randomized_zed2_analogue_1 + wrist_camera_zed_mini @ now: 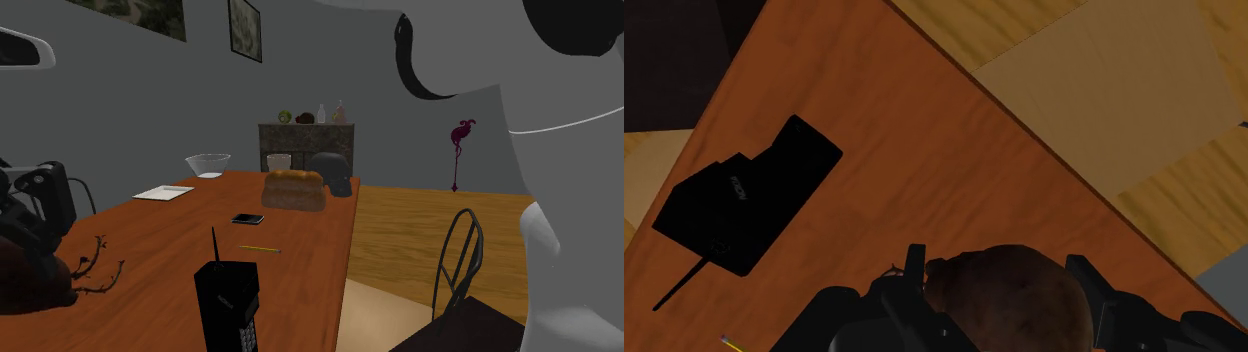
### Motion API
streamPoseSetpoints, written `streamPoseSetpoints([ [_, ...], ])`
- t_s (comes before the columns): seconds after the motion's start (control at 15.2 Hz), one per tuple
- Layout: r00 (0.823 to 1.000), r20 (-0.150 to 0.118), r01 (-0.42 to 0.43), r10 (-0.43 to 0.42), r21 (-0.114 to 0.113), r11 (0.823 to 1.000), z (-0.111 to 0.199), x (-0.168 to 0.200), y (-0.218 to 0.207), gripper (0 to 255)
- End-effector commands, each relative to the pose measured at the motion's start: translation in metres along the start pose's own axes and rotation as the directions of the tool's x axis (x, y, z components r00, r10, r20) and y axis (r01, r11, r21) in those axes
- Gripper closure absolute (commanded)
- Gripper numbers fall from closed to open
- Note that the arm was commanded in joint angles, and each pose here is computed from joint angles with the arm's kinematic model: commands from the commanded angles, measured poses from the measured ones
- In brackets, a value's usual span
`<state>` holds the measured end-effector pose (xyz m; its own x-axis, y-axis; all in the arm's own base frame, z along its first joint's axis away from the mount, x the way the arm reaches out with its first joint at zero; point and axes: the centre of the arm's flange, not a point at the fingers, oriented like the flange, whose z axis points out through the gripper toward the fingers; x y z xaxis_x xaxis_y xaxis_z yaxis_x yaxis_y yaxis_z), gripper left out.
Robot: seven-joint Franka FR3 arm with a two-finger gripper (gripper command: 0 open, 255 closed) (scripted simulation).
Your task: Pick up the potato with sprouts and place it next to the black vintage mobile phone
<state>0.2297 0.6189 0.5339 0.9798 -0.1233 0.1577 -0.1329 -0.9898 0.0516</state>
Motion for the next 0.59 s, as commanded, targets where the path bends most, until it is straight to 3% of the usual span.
streamPoseSetpoints([
  [0.0, 1.000, 0.000, 0.000, 0.000, 0.001, 1.000, 0.010, -0.001, -0.001, 255],
  [0.53, 1.000, 0.000, 0.000, 0.000, 0.001, 1.000, 0.052, -0.007, -0.003, 255],
])
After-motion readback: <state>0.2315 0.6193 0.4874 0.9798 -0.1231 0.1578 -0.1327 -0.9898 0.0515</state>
